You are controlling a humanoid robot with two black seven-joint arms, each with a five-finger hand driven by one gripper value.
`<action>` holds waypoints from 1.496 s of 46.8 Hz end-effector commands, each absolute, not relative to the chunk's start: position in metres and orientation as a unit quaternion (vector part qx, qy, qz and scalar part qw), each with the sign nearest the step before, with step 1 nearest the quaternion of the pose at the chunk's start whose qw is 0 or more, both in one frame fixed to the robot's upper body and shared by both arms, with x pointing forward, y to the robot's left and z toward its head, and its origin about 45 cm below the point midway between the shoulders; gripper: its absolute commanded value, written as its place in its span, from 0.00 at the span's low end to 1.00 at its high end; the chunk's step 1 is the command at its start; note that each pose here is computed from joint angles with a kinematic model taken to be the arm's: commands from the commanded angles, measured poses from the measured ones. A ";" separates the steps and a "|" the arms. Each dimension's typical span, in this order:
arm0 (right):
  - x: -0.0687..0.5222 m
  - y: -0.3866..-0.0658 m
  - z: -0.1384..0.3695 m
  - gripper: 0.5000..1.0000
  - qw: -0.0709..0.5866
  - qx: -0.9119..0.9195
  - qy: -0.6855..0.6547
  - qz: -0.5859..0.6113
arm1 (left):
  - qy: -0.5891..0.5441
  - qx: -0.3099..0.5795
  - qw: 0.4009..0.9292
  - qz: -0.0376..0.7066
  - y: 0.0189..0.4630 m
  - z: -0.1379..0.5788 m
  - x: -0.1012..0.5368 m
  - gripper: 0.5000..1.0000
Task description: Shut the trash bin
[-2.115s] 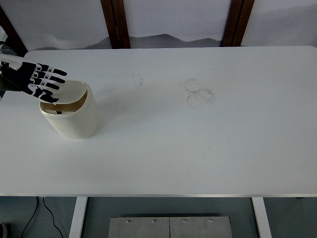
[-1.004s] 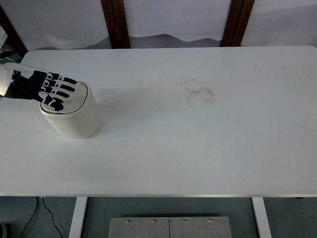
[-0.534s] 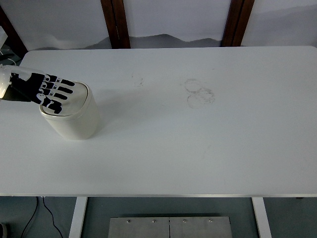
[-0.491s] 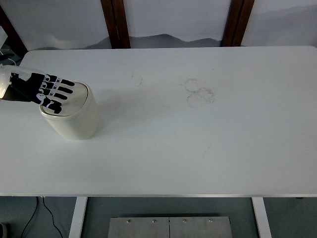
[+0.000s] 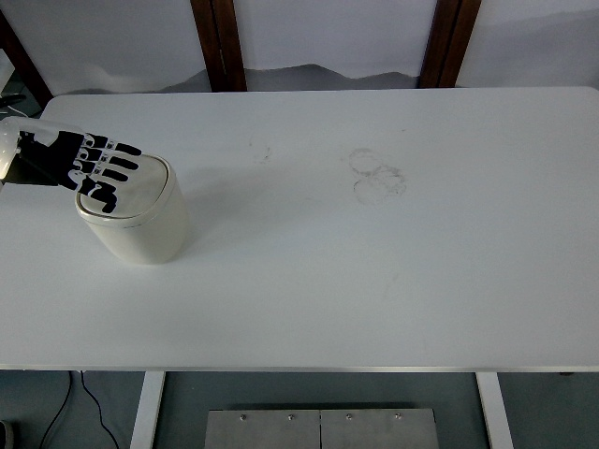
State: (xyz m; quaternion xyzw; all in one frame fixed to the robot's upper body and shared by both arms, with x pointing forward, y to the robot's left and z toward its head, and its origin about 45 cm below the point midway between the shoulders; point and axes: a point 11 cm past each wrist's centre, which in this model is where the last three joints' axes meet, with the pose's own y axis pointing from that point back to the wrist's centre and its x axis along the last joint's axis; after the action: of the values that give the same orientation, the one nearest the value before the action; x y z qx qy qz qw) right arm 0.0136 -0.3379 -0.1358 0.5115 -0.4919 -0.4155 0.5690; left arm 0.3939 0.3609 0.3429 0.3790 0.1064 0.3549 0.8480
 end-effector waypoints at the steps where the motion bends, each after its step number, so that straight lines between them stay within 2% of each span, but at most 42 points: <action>1: 0.014 -0.338 -0.136 0.99 0.569 0.511 -0.492 -0.416 | 0.102 0.374 0.850 0.356 0.359 0.347 0.396 1.00; 24: 0.014 -0.338 -0.136 0.99 0.569 0.511 -0.492 -0.416 | 0.033 0.303 0.871 0.386 0.347 0.419 0.419 1.00; 38: 0.014 -0.338 -0.136 0.99 0.569 0.511 -0.492 -0.416 | 0.007 0.147 0.886 0.440 0.360 0.478 0.440 1.00; 53: 0.012 -0.338 -0.136 0.99 0.570 0.511 -0.491 -0.416 | -0.009 0.025 0.876 0.481 0.388 0.494 0.448 1.00; 64: 0.011 -0.338 -0.136 0.99 0.569 0.510 -0.491 -0.417 | 0.036 -0.054 0.855 0.514 0.417 0.487 0.449 1.00; 70: 0.011 -0.338 -0.136 0.99 0.570 0.510 -0.491 -0.417 | 0.069 -0.101 0.828 0.547 0.447 0.466 0.447 1.00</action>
State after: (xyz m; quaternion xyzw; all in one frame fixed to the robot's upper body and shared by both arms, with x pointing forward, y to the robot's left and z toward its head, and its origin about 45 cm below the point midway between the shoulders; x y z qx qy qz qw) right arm 0.0111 -0.3383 -0.1359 0.5098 -0.4917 -0.4171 0.5696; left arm 0.4479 0.4369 0.4738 -0.0832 0.0598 0.5362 0.8378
